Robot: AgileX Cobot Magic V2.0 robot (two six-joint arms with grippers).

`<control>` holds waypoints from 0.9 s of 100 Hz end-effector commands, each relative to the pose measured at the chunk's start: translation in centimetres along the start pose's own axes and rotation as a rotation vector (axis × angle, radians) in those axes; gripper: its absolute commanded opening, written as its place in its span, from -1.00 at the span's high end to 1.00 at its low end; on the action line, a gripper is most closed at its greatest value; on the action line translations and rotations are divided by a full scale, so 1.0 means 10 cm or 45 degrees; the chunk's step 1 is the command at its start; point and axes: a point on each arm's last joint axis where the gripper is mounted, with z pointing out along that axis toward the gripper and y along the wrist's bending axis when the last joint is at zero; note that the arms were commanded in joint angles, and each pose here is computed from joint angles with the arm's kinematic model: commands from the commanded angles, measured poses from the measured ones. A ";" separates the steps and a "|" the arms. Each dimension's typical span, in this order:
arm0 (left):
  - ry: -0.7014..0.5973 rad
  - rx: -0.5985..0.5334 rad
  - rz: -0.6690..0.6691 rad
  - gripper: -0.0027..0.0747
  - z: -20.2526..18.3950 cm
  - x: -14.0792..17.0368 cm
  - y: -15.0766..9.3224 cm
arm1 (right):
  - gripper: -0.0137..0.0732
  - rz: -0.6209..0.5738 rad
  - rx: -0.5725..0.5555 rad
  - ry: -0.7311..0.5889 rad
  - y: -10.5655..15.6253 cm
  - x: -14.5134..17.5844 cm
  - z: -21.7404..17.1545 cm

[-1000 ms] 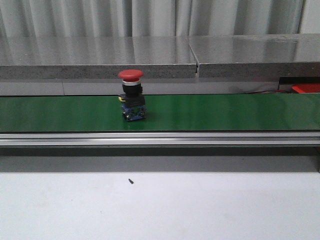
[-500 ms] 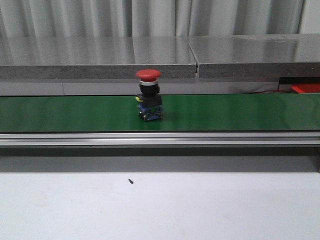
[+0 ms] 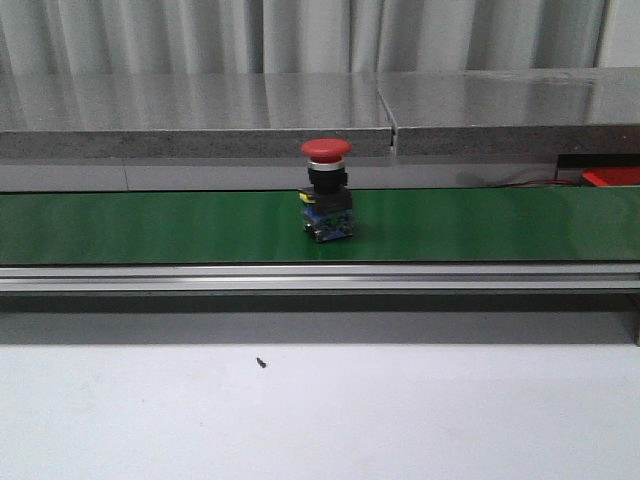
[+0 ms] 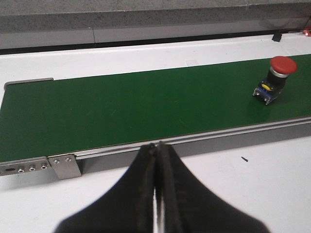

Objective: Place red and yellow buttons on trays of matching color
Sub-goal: 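Lower the right gripper onto the red button on the belt and grasp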

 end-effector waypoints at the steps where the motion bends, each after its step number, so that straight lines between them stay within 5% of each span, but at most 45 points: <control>1: -0.123 0.008 -0.004 0.98 -0.05 -0.14 -0.01 | -0.39 -0.010 -0.022 -0.175 0.02 -0.12 -0.29; 24: -0.123 0.008 -0.004 0.98 -0.05 -0.14 -0.01 | -0.39 -0.083 -0.060 -0.336 0.11 -0.11 -0.72; 45: -0.123 0.008 -0.004 0.98 -0.05 -0.14 -0.01 | -0.39 -0.363 -0.151 -0.451 0.47 0.02 -1.07; 90: -0.123 0.008 -0.004 0.98 -0.05 -0.14 -0.01 | -0.39 -0.943 -0.430 -0.247 1.61 0.42 -1.36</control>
